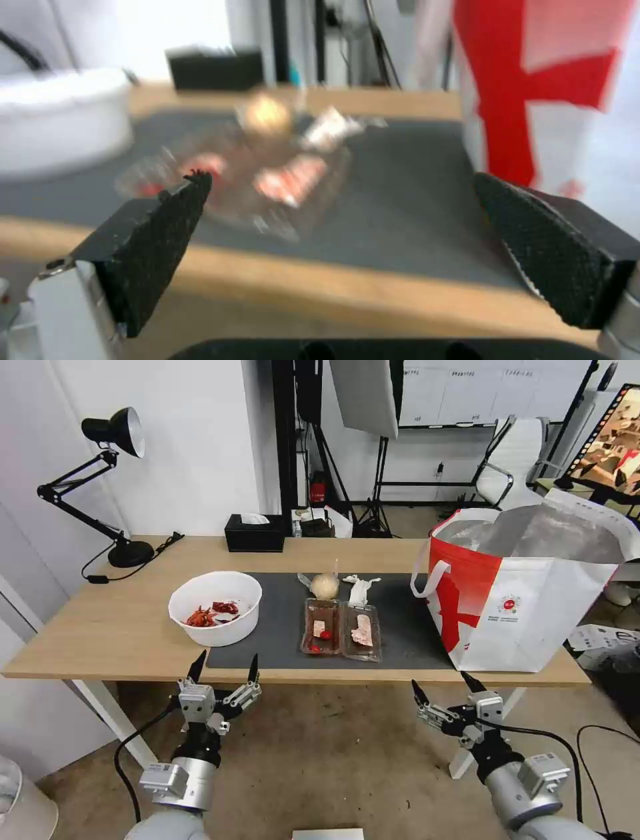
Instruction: Pick up the trash from the table and place it into the takeout bag.
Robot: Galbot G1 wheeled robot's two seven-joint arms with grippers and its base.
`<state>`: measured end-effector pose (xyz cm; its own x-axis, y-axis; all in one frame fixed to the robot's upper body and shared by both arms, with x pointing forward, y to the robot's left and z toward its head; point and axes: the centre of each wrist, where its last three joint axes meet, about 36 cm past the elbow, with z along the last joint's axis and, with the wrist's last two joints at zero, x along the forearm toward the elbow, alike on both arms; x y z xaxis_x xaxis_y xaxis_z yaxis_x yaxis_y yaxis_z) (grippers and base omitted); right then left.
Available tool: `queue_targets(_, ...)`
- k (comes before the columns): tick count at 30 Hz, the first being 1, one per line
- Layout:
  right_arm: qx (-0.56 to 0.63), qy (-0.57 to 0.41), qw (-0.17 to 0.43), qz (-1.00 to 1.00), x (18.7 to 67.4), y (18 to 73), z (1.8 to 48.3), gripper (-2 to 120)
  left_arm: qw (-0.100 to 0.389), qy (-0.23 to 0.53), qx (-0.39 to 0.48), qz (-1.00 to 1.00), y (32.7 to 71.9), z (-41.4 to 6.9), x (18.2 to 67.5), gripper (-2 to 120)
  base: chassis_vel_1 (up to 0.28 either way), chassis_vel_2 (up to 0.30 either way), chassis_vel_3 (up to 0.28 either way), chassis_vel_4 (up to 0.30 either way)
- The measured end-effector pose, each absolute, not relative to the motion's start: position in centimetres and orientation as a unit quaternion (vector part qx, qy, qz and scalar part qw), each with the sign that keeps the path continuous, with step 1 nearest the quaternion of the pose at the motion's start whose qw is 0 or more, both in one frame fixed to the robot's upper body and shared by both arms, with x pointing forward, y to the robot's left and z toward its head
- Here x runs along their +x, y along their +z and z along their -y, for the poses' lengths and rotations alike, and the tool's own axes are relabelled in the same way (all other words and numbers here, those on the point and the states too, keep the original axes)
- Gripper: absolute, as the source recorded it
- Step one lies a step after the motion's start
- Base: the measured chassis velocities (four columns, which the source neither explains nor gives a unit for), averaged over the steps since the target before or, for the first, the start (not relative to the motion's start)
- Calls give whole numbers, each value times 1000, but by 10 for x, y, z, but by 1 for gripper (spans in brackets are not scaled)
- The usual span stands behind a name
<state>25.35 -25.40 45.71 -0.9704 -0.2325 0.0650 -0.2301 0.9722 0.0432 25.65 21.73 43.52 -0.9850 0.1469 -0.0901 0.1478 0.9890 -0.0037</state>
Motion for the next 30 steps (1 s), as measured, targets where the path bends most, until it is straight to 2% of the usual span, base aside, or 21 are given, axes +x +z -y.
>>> queue_targets(4,129,-91,14,987,270,447,241,100,19,-6,88,-996,433,-223,253,100,0,0,0,0)
queue_targets(9,137,-168,30,976,278,438,222,100,8,0,92,-996,433,-228,249,100,0,0,0,0)
queue_targets(12,150,-277,65,947,283,438,192,100,1,7,89,-996,435,-232,245,100,0,0,0,0)
queue_targets(13,150,-277,65,947,283,438,192,100,1,7,89,-996,435,-232,245,100,0,0,0,0)
queue_targets(16,142,-421,108,890,296,457,163,100,-7,13,85,-996,436,-237,240,100,0,0,0,0)
queue_targets(20,124,-497,141,847,319,475,145,100,-11,20,79,-997,436,-242,237,100,0,0,0,0)
queue_targets(30,77,-539,215,811,361,462,114,100,-20,20,63,-998,435,-245,229,100,0,0,0,0)
